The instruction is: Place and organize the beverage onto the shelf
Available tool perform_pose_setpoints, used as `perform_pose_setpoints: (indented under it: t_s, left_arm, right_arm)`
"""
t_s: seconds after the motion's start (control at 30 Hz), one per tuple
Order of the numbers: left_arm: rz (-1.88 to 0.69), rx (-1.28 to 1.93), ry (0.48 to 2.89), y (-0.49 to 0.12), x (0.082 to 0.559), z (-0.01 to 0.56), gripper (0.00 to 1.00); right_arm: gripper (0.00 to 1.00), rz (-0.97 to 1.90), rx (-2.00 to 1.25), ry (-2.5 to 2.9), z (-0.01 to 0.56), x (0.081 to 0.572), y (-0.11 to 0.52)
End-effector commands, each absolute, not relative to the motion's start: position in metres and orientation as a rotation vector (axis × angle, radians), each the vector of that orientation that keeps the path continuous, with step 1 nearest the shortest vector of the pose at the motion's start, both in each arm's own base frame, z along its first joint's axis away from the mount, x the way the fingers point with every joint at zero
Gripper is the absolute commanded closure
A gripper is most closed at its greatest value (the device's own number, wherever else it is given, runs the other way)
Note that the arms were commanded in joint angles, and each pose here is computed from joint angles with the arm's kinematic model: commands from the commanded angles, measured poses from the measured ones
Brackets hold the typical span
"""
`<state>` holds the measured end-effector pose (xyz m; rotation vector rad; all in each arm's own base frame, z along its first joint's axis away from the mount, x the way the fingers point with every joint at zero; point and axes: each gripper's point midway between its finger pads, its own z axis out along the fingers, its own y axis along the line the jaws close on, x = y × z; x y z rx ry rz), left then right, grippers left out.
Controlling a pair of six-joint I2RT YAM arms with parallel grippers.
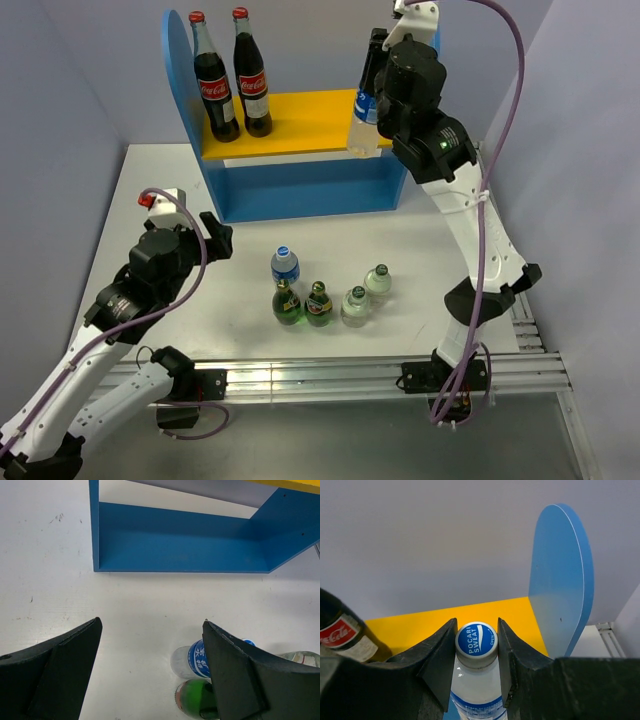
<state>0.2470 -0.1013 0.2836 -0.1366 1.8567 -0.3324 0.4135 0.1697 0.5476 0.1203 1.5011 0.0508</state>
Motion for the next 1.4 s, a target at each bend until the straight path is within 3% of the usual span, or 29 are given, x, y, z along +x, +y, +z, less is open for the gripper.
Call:
perform_pose_setpoints:
  t_s: [0.0,0.67,1.13,1.17,1.23,1.27,1.3,1.37]
  left_arm:
    - [-0.327,-0.124,1.853,-0.103,0.249,0.284,0.12]
    - [-0.311,-0.123,1.877,-0.104,0.251,0.277,0.12]
    - [-0.301,-0.134,1.878,-0.101,0.251,0.277,0.11]
    - [-0.301,-0.133,1.876,-0.101,0.251,0.277,0.11]
    - [-0.301,-0.132,1.875,-0.101,0.25,0.278,0.11]
    - [-0.303,-0.134,1.872,-0.101,0.25,0.278,0.11]
    - [-0.301,-0.137,1.872,-0.1,0.251,0.279,0.11]
    - [-0.304,-0.139,1.869,-0.1,0.25,0.279,0.11]
  right_arm:
    - [1.0,0.09,0.229,1.295,0.609,0.41,0.146]
    - [1.0,0.055,0.323,1.276,0.581,0.501,0.091]
    - [0.98,0.112,0.248,1.341,0.551,0.527,0.106]
    - [0.92,0.119,0.237,1.346,0.55,0.527,0.108]
    - [0.7,0.135,0.214,1.351,0.549,0.525,0.114]
    - [0.59,0.135,0.206,1.356,0.546,0.525,0.117]
    - [0.41,0.136,0.202,1.358,0.545,0.525,0.119]
    - [0.24,0.127,0.185,1.364,0.542,0.524,0.124]
